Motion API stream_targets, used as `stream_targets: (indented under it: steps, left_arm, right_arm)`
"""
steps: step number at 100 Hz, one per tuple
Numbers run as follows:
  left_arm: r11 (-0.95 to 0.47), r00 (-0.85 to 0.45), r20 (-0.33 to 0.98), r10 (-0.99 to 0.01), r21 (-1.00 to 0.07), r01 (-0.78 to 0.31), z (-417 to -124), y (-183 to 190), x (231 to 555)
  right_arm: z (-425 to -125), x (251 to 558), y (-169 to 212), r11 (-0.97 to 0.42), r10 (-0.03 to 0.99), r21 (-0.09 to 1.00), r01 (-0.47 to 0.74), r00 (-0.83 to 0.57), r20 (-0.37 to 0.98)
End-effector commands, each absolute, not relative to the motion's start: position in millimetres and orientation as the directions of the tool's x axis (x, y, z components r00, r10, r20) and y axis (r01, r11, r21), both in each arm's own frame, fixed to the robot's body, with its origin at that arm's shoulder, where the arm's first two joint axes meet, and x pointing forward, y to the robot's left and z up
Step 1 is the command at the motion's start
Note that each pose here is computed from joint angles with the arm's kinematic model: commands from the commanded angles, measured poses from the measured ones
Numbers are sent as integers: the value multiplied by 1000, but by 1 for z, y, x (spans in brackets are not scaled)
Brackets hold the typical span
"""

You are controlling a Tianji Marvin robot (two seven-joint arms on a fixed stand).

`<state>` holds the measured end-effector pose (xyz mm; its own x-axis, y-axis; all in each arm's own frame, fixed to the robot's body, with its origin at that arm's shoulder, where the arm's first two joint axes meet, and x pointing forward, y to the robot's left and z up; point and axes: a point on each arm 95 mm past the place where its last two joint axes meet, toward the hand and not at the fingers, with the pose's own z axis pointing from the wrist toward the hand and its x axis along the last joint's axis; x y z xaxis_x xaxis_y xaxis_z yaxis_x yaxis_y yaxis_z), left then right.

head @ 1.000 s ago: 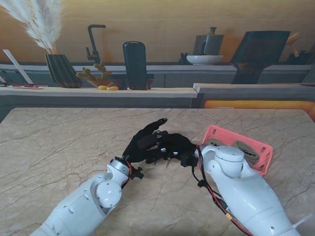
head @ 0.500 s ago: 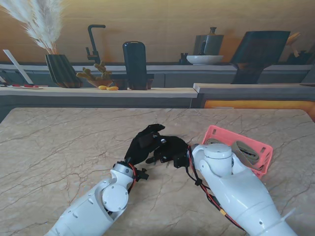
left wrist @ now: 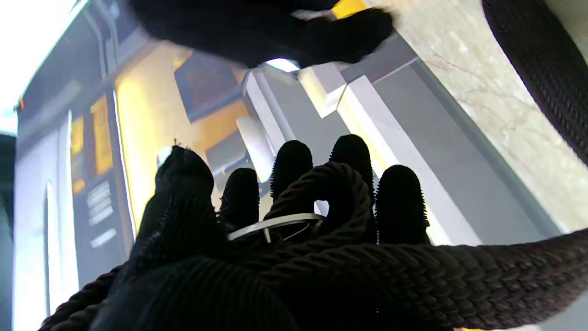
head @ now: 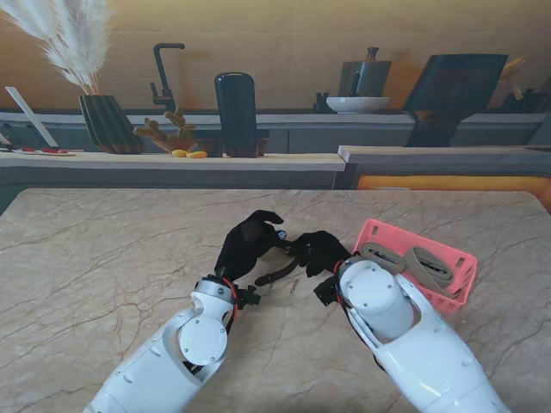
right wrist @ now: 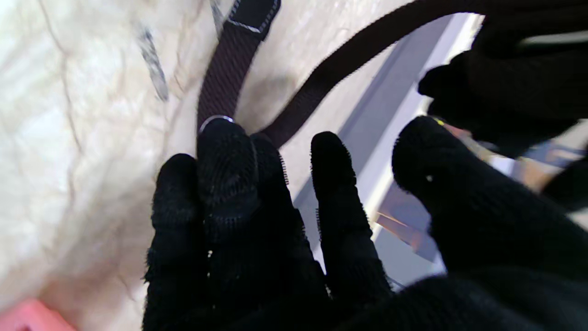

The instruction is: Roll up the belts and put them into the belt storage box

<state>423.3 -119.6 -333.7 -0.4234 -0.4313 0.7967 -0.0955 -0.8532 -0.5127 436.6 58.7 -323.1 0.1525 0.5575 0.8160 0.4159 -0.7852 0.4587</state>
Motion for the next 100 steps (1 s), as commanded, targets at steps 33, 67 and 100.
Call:
stream_targets:
  steps: [33, 67, 100]
  left_arm:
    - [-650, -472, 584, -660, -760, -32, -337, -108, 444]
    - [-390, -506, 335, -795, -921, 2, -341, -107, 448]
    - [-302, -516, 256, -818, -953, 4, -344, -112, 452]
  right_arm:
    - [-303, 410, 51, -609, 673, 669, 426, -171, 720]
    - [-297, 422, 77, -592, 711, 749, 299, -245, 659]
    - [-298, 433, 98, -530, 768, 806, 265, -254, 588]
